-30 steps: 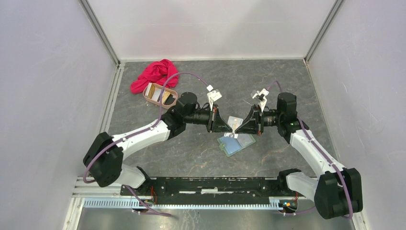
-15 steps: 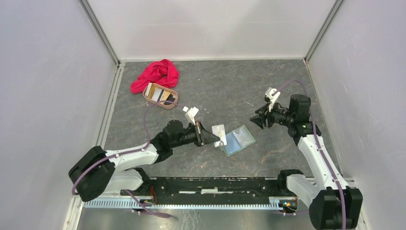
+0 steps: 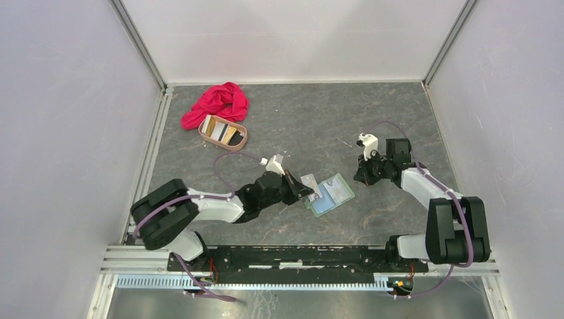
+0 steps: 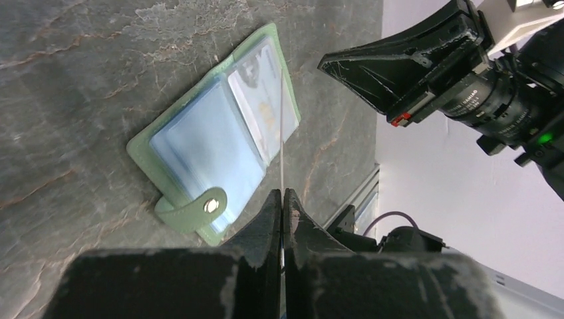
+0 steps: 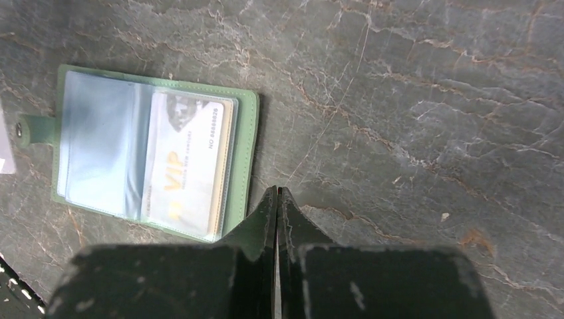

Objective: Put the credit cards into the card holder
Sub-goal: Pick up the credit card from the storage box, then insert the credit card into the card holder.

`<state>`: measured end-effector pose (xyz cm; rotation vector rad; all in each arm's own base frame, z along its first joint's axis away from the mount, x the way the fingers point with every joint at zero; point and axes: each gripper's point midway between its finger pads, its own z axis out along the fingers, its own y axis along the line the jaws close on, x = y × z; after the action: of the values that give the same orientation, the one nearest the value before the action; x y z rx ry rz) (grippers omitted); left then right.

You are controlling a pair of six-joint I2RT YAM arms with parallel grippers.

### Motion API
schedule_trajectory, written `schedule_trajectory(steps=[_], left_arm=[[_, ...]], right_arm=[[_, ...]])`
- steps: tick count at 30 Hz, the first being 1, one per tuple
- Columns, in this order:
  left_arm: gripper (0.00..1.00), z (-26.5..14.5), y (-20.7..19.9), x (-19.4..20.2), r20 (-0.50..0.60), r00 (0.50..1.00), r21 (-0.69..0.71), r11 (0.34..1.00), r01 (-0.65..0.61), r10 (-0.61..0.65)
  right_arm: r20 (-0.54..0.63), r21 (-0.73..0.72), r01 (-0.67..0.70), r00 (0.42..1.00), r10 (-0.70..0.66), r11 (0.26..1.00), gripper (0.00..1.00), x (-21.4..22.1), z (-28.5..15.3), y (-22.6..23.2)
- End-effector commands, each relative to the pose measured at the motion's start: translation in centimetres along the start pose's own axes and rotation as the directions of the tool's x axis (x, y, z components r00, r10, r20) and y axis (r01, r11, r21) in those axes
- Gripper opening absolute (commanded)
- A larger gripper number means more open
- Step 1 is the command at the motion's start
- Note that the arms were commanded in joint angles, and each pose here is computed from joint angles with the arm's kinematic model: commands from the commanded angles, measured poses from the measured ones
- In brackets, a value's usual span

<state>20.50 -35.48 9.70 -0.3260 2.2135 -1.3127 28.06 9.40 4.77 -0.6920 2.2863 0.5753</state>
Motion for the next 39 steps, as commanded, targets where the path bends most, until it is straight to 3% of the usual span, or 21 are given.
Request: schedule_trajectory(steps=[1,4,9,21,32,39], left_arm=[[0.02,2.1,-3.1,0.2,-0.017,1.0,0.096,0.995,0.003,-0.001],[0.02,2.2,-3.7,2.0,-0.099,0.993,0.17,0.984,-0.053,0.071],[0.02,2.0,-2.5,4.3,-0.221,0.965,0.176,0.979,-0.101,0.14],[0.02,3.3,-1.5,4.7,-0.311,0.948,0.212,0.977,0.005,0.062],[0.02,0.7,0.4,4.7,-0.387,0.921,0.144,0.984,0.109,-0.046],[0.02,1.4,-0.1,4.4,-0.423,0.904,0.161,0.976,0.147,-0.066]], right_arm=[[-0.001,-0.013,0.013,1.0,-0.013,1.0,0.0,-0.3,0.4,-0.3],[-0.05,-0.071,0.009,0.999,-0.013,0.997,0.0,1.0,0.8,0.4],[-0.101,-0.13,-0.005,0.995,-0.008,0.992,0.0,2.1,1.2,1.0],[-0.175,-0.194,0.054,0.981,-0.089,0.98,0.0,3.4,2.0,3.0],[-0.183,-0.219,0.072,0.976,-0.113,0.973,0.0,3.3,2.2,4.0],[-0.19,-0.215,0.073,0.975,-0.115,0.974,0.0,3.4,2.3,3.9]])
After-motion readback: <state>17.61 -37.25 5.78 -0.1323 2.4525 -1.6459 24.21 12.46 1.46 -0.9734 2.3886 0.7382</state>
